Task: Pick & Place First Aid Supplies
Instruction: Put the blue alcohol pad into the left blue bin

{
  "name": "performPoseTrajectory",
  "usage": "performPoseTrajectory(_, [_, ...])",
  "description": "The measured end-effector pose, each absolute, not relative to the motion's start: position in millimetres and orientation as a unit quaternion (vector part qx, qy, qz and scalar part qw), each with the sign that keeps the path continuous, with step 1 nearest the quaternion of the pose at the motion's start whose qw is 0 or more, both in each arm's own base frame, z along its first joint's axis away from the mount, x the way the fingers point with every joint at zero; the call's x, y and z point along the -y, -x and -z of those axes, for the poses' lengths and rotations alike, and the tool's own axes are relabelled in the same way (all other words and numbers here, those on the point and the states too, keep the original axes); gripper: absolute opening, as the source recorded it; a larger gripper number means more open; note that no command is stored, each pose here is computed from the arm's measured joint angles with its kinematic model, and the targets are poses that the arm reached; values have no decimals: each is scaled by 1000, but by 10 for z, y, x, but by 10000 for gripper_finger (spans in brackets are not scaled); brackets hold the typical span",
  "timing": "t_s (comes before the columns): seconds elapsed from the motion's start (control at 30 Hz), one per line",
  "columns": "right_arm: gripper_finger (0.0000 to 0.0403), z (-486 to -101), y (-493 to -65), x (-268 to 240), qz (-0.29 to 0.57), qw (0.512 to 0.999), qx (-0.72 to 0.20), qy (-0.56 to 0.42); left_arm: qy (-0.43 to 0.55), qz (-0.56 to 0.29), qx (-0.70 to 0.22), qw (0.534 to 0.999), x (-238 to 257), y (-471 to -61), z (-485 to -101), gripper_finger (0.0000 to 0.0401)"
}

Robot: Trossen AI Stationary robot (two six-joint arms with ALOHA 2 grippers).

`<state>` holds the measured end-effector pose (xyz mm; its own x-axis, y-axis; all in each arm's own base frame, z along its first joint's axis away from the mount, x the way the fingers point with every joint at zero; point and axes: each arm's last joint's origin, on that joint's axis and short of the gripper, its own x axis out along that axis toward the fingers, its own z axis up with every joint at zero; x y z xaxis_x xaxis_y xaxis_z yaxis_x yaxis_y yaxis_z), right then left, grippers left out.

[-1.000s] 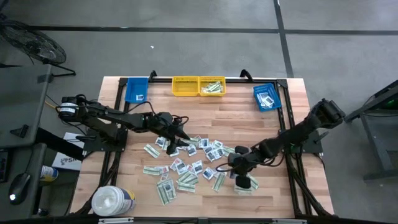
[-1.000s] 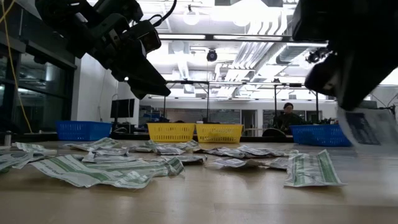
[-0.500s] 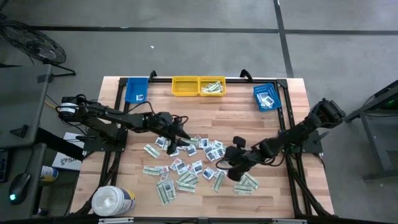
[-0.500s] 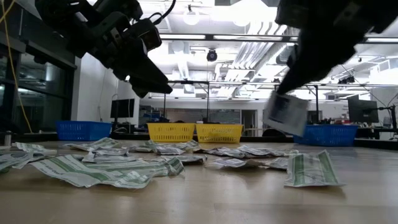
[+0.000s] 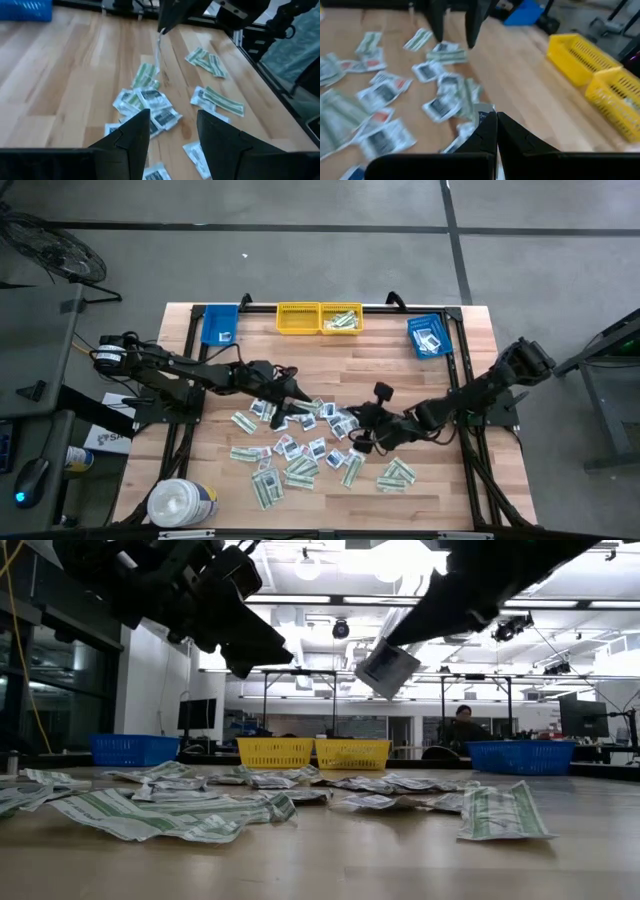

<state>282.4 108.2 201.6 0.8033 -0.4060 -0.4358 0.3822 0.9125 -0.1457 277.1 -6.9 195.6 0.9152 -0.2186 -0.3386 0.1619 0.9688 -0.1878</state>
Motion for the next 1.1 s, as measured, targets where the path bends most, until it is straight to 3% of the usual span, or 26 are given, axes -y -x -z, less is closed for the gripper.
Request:
performPoseTrajectory(0.33, [0,-2128,-2980,-858,226,954,-192,39,70,89,-169,979,60,-2781,-1977,162])
performPoseTrajectory(0.8, [0,-2130,-3055,-593,240,947,-204,60,59,46,-197,978,34,-2763,-1922,162])
performPoseTrajectory(1.1, [0,-2145,-3087,-451,256,942,-204,76,28,-53,-180,982,-27,-2773,-1943,162])
